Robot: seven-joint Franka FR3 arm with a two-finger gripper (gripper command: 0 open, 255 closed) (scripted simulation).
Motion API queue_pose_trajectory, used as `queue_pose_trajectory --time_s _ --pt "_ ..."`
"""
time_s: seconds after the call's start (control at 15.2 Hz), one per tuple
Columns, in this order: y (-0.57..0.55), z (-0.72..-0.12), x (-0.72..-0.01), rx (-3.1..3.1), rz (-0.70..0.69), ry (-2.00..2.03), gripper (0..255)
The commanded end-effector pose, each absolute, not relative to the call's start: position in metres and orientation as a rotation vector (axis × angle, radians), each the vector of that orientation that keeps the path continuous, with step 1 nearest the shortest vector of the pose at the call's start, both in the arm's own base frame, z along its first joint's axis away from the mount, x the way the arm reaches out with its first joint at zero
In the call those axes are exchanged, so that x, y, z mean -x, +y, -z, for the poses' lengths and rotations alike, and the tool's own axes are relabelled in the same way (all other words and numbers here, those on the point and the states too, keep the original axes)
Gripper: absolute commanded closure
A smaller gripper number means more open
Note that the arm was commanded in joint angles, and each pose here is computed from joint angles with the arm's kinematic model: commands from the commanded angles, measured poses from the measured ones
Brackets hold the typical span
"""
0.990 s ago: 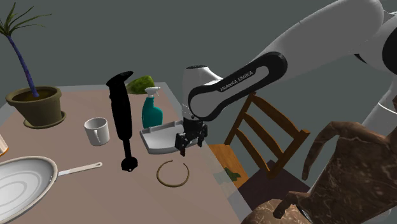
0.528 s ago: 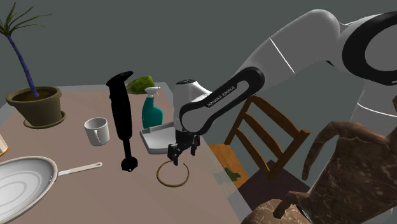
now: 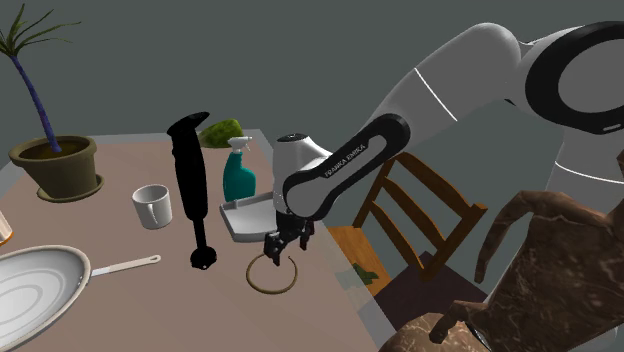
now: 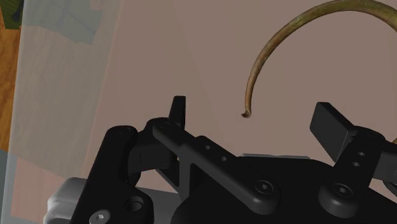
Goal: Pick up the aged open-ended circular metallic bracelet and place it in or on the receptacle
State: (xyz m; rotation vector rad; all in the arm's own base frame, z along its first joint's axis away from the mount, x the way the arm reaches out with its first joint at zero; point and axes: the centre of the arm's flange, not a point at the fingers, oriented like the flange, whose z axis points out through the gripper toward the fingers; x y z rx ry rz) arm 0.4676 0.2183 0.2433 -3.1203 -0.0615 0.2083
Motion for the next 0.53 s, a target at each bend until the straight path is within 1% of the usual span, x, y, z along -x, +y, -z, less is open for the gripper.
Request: queue_pose_trajectory --time_s 0.0,0.13,0.2,0.46 --pt "0.2183 -0.2432 -0.4676 3.12 -0.208 -0.062 0" --pt "0.2183 -0.2432 -0.4676 3.12 -0.208 -0.062 0" --pt "0.2183 -0.2432 -0.4676 3.12 -0.208 -0.062 255" --pt "0.2185 -0.243 -0.4675 3.12 -0.208 -0.061 255"
